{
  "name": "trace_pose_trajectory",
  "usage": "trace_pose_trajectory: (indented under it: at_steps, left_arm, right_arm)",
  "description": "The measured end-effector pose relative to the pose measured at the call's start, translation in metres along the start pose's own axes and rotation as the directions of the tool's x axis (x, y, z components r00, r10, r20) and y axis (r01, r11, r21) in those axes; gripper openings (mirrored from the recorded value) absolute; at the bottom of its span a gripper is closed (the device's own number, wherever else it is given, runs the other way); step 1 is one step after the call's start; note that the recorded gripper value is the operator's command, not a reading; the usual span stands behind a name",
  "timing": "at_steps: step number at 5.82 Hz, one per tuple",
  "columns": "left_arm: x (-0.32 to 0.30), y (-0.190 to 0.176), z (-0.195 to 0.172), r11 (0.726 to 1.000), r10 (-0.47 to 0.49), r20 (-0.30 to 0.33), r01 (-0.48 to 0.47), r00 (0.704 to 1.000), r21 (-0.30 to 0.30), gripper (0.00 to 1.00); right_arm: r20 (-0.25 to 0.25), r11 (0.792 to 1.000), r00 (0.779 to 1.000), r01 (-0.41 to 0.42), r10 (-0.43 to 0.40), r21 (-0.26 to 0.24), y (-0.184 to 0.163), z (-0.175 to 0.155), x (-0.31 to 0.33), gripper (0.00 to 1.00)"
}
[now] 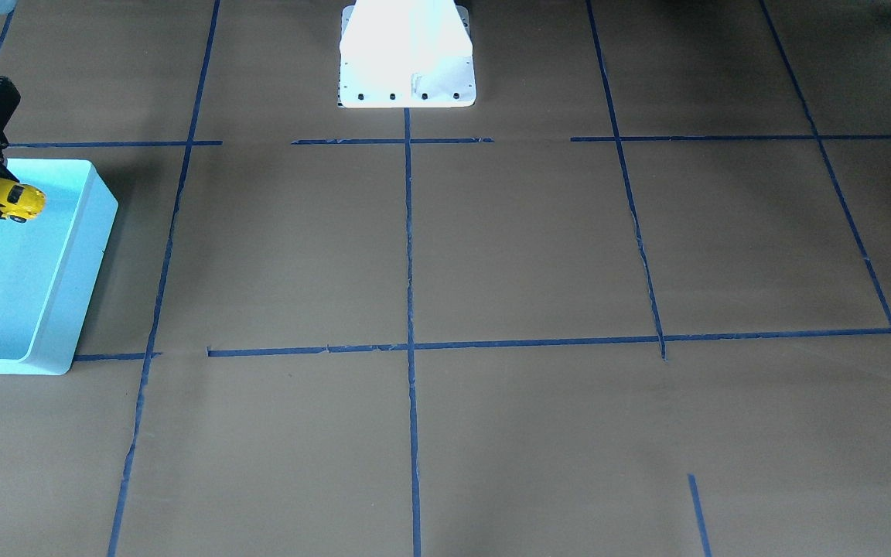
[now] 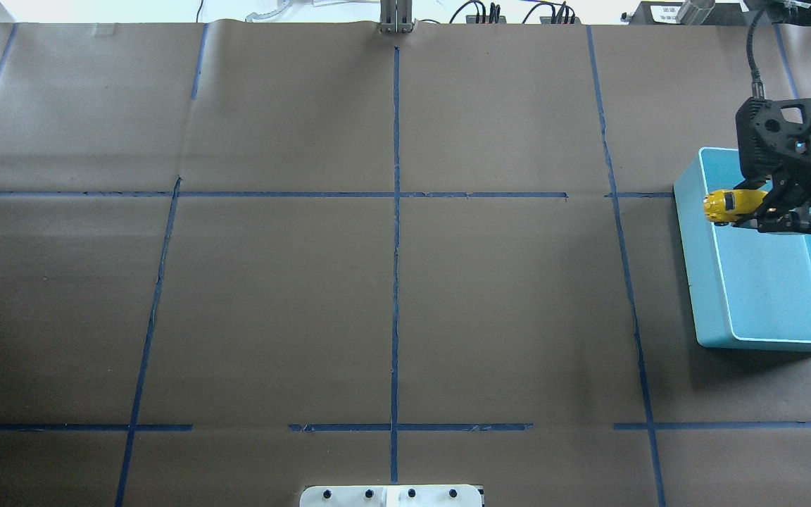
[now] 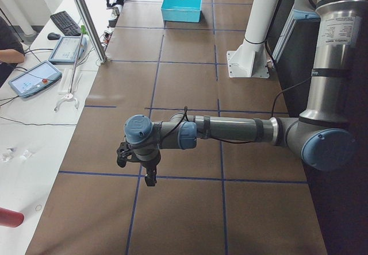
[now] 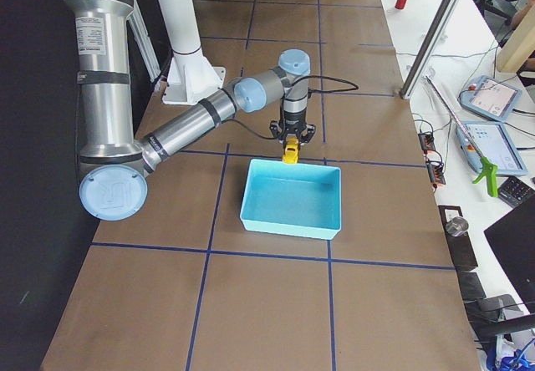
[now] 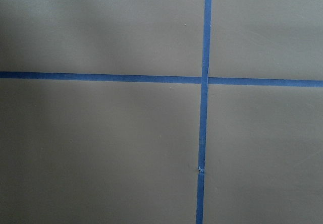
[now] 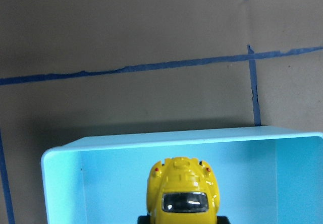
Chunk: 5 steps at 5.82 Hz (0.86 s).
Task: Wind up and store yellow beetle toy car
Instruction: 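Lift the car with the right gripper and carry it into the bin, then lower the car onto the bin floor and open the right gripper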
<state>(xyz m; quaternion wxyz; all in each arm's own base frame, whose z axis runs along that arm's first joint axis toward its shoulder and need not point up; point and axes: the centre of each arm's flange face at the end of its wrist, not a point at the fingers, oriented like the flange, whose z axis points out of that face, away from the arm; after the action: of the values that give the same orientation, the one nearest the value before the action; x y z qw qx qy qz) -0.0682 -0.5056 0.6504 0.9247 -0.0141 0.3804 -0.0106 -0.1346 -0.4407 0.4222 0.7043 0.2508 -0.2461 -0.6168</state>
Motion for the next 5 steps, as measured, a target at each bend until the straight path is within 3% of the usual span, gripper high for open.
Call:
trace_pose_trajectory:
  at_steps: [2,5]
  left_arm:
    - [-0.001,0.000,-0.001,1.000,-0.001,0.000,0.001,1.000,0.002,1.00]
    - [-0.001,0.001,-0.003,1.000,-0.003,0.000,0.003,1.000,0.005,1.00]
  right_arm:
    - [-0.018,0.999,0.999,0.037,-0.036,0.032,0.053,0.047,-0.004,0.01]
    - [-0.053,0.994,0.998,0.037,-0.031,0.105,0.103,0.124,0.013,0.00]
